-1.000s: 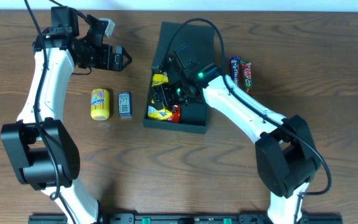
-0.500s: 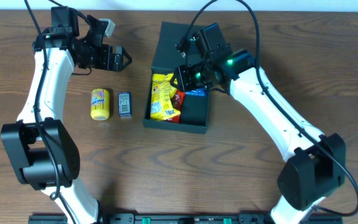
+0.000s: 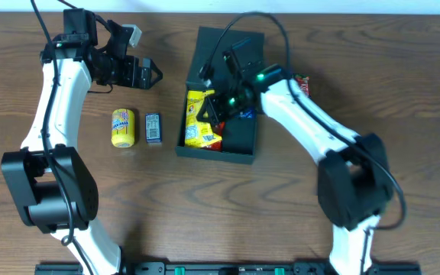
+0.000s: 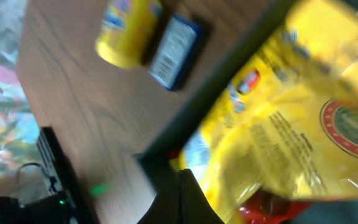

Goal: Pack container
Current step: 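Push the yellow bag down into the box with the right gripper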

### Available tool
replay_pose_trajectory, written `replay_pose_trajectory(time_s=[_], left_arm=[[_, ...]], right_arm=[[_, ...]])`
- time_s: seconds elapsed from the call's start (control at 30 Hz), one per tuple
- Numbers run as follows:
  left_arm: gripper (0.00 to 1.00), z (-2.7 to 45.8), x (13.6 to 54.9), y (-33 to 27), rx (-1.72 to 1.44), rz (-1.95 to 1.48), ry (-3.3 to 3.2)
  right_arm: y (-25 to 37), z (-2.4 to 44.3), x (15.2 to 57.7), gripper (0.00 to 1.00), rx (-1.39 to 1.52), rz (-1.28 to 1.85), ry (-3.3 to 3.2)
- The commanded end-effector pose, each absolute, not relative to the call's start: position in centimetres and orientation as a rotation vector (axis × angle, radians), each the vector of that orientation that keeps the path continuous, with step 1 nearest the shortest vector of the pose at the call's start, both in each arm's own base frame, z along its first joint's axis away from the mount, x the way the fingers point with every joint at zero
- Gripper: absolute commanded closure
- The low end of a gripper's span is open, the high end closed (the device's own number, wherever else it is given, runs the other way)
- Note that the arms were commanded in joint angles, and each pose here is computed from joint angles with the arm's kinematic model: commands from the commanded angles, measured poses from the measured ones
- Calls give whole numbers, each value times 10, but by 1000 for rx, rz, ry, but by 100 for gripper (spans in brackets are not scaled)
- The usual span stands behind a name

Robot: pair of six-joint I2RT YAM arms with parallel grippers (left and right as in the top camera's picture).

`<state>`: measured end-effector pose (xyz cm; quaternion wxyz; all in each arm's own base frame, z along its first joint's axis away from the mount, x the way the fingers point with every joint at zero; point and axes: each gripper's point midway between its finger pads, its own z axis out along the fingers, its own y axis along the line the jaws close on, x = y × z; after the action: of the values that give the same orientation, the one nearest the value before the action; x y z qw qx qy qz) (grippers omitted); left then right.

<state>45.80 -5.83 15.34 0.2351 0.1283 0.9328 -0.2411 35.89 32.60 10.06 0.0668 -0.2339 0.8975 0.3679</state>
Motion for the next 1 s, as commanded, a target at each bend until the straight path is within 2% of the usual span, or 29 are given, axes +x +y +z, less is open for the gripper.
replay_pose_trajectory(time_s=[0.0,0.13,0.3,0.53,0.7,0.8,0.97], left_arm=[[7,151,457,-64,390,-671,2560],[7,151,456,-65,393,-674,2562],[7,150,455,-65,392,-676,2567],[8,147,450,-68,396,-674,2591],[9,142,446,-69,390,-688,2617],[9,141,445,-69,389,-690,2620],[9,141,445,-69,390,-689,2619]], right_arm=[[330,66,350,98,-734,1152,2772],[328,37,347,98,-715,1149,2842],[330,33,352,99,-717,1150,2823],[337,83,361,98,-715,1424,2666],[315,111,373,99,-736,1299,2611],[296,94,376,98,-693,1119,2716],[297,68,364,99,-716,1095,2774]])
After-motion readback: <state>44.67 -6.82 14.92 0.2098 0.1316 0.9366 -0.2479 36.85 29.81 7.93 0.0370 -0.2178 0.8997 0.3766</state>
